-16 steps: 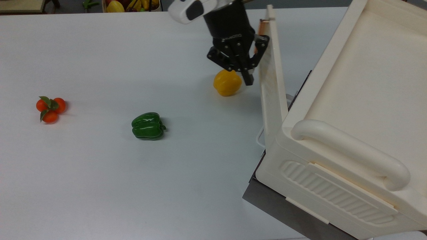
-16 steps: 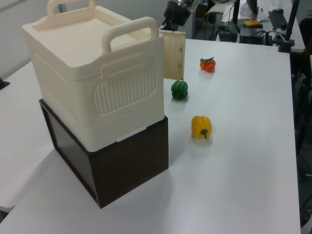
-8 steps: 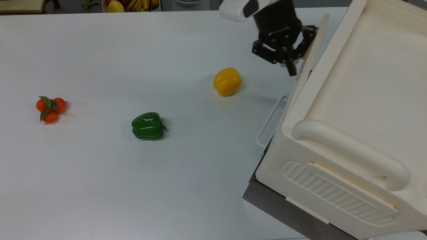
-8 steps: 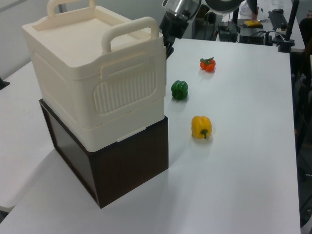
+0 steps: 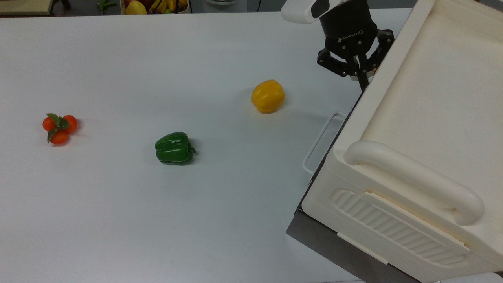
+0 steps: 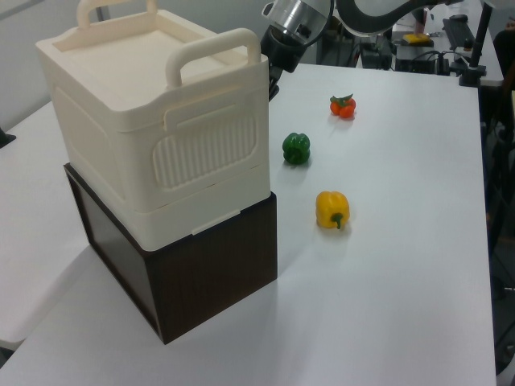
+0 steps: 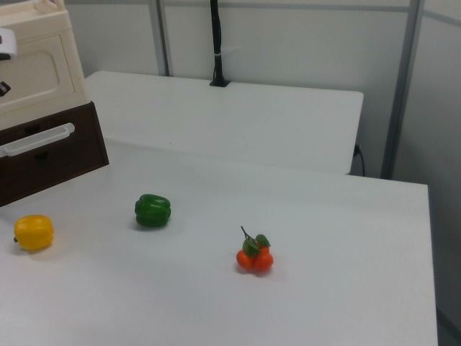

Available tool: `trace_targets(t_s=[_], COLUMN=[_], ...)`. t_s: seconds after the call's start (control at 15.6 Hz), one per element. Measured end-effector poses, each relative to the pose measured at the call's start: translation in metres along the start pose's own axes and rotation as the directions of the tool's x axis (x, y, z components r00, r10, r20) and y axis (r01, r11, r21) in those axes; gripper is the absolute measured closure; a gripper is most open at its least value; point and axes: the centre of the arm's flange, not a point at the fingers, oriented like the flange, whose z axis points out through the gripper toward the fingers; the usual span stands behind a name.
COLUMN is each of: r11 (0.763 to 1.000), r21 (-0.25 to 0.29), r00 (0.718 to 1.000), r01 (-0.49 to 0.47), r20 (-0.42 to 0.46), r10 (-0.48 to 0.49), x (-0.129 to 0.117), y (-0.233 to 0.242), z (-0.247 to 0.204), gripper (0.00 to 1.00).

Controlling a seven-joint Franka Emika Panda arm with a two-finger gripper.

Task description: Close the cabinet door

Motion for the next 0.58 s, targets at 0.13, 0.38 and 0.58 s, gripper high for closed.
trace_targets(t_s=[0.13,0.38,0.58], r11=[1.0,0.998,0.989], r21=[-0.003,-0.053,-0.149], r00=[1.0,0.996,0.983], r01=[-0.003,-0.018,0.023], r20=[0.0,0.086,0.186], r10=[0.003,0.022,0.005], x=[0.001,0.004,-0.004], y=[0.003,0.026,0.042], z=[-0.001,-0.019,-0.047], gripper=[0.99,0.99,0.94])
